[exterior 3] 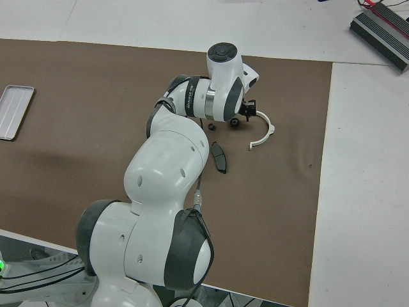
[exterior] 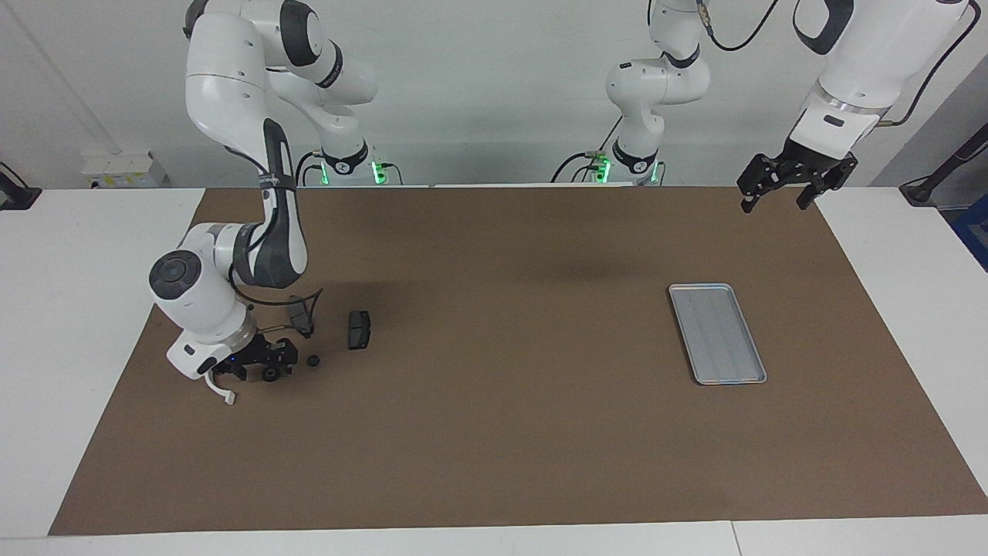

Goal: Pick bearing gear from pile to tray

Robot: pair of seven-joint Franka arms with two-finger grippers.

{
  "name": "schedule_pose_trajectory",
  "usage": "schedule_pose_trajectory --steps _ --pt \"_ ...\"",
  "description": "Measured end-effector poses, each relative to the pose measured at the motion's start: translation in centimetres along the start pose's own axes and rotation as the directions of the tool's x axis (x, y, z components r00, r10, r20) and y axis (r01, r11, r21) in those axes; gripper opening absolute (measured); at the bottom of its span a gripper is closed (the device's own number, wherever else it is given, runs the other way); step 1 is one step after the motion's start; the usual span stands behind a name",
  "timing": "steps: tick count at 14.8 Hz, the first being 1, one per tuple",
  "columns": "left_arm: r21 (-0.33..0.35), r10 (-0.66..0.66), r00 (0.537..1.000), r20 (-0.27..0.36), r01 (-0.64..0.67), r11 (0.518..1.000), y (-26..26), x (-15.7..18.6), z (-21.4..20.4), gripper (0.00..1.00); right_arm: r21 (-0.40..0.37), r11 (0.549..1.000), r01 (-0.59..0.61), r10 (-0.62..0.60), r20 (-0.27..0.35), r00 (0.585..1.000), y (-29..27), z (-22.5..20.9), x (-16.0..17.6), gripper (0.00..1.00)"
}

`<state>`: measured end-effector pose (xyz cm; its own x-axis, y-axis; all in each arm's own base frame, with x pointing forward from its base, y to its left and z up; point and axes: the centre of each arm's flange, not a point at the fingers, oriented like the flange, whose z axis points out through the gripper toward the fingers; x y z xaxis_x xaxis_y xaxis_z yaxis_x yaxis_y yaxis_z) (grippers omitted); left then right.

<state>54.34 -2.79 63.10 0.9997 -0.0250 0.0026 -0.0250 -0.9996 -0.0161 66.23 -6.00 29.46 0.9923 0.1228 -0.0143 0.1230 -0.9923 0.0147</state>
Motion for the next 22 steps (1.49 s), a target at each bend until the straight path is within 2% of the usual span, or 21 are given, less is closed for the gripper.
schedule_pose_trajectory --steps 2,6,14,16,19,22 --pt "0.0 0.0 1.0 0.0 0.0 1.0 0.0 0.0 0.0 1.0 0.0 1.0 0.0 0.0 0.0 1.0 0.0 0.0 0.0 0.77" --pt "0.0 0.0 1.0 0.0 0.0 1.0 0.0 0.0 0.0 1.0 0.0 1.0 0.0 0.0 -0.001 1.0 0.0 0.0 0.0 0.35" --pt "0.0 0.0 1.0 0.0 0.0 1.0 0.0 0.0 0.0 1.0 0.0 1.0 0.003 -0.003 0.003 1.0 0.0 -1.1 0.3 0.34" --pt "0.0 0.0 1.0 0.0 0.0 1.0 0.0 0.0 0.0 1.0 0.003 1.0 0.006 -0.006 0.015 1.0 0.0 -4.3 0.7 0.34" --pt "0.0 0.0 1.0 0.0 0.0 1.0 0.0 0.0 0.0 1.0 0.0 1.0 0.018 -0.018 -0.016 1.0 -0.8 -11.9 0.9 0.34" --pt "0.0 0.0 1.0 0.0 0.0 1.0 0.0 0.0 0.0 1.0 0.002 1.0 -0.015 0.016 -0.026 1.0 -5.3 -17.4 1.2 0.34"
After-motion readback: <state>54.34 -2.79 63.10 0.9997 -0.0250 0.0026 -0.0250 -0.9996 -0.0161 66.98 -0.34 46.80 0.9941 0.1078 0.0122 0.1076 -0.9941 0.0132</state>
